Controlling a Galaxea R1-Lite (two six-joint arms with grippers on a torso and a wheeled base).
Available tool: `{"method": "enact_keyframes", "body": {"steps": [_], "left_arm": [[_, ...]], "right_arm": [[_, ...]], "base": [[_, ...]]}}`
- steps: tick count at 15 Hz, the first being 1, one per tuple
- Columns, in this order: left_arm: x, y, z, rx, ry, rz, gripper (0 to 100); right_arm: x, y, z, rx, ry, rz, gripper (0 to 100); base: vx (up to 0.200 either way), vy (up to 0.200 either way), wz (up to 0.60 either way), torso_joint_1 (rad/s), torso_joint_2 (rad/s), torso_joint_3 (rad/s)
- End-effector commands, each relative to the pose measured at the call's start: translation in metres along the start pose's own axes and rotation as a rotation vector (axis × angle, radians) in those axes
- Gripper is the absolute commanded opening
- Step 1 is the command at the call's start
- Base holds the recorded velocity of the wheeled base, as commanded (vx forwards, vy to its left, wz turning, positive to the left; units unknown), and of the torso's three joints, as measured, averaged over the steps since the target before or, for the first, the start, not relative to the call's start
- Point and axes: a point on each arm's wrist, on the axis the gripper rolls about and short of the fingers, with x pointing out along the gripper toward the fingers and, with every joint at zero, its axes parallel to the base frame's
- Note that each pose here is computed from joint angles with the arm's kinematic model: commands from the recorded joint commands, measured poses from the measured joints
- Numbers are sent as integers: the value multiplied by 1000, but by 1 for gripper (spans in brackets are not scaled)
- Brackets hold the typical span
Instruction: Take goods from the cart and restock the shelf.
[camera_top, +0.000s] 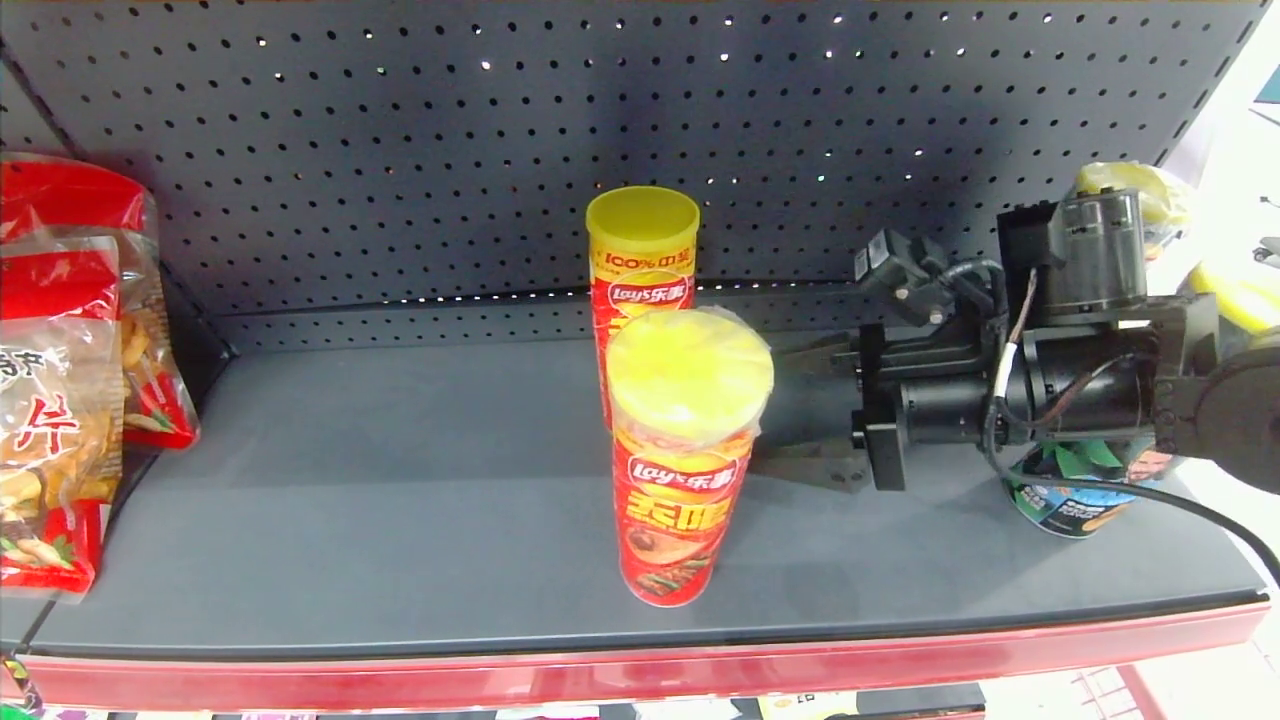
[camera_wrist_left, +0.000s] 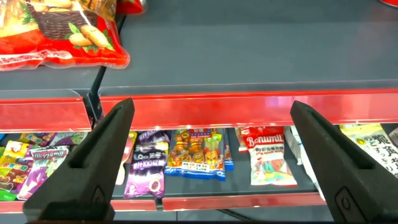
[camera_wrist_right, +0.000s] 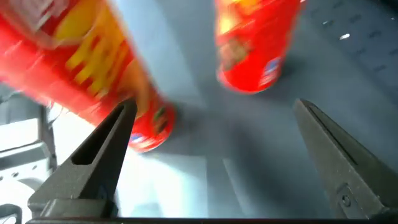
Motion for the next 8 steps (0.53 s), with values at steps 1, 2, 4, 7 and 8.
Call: {"method": "enact_keyframes", "body": {"steps": [1,2,4,7,8], "left_arm": [[0,0,0,0,1,2,100],[0,0,0,0,1,2,100],[0,0,0,0,1,2,100],[0,0,0,0,1,2,100],[0,0,0,0,1,2,100]], "right_arm": [[-1,10,-9,15,25,23,100],[0,13,-11,13,31,34,100],[2,15,-11,1,32,45,100],[6,20,-15,0,46,65,100],[6,21,-16,-2,48,68,100]], "base": [[0,0,0,0,0,0],[0,0,0,0,0,0],[0,0,0,0,0,0],[0,0,0,0,0,0],[0,0,0,0,0,0]]}}
